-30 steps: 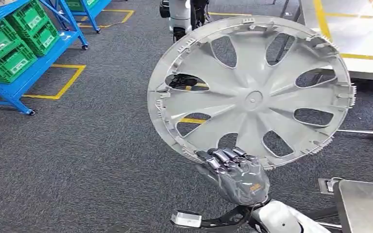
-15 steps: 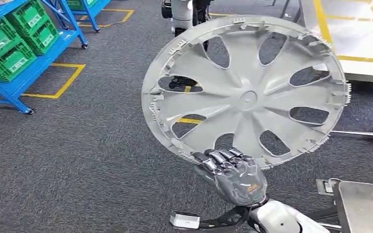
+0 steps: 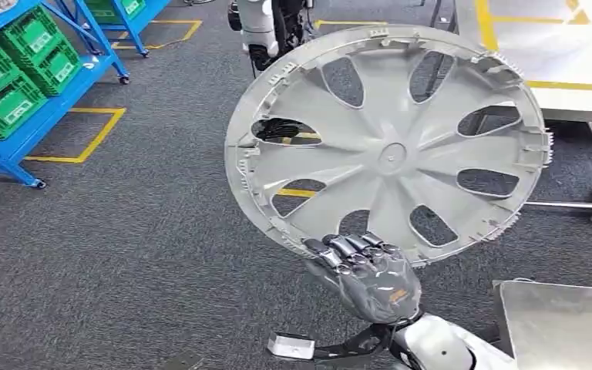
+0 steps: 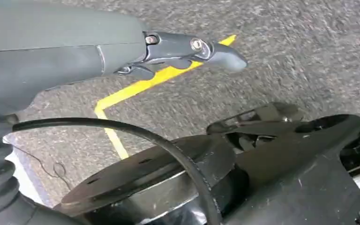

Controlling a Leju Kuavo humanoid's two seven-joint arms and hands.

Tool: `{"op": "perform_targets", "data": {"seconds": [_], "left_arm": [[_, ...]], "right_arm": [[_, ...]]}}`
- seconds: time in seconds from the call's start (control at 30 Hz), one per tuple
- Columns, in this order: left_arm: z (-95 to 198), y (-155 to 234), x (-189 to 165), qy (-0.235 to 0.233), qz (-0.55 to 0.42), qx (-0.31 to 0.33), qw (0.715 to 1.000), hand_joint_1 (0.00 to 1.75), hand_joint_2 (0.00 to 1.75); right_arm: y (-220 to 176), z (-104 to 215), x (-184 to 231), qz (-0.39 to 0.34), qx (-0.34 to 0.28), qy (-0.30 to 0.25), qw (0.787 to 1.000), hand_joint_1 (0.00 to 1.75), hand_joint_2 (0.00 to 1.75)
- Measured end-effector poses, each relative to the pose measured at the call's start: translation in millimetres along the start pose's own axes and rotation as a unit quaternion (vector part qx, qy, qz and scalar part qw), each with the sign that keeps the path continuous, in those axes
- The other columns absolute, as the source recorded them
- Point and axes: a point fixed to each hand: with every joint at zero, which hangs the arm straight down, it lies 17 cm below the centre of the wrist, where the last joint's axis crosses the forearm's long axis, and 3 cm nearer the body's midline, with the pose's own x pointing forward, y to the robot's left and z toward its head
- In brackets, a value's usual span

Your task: Take the parts from the cabinet and place them on the table.

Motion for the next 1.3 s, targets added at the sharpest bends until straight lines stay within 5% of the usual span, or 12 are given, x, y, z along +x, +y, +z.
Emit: {"op": "perform_targets", "data": {"seconds": [1.3], "left_arm": [[1,-11,-6,0.005,0.003,-0.008,1.000,0.00,1.75]], "right_arm": [[-1,-5,3,0.003,-0.006,-0.012,1.000,1.75,1.75]]}}
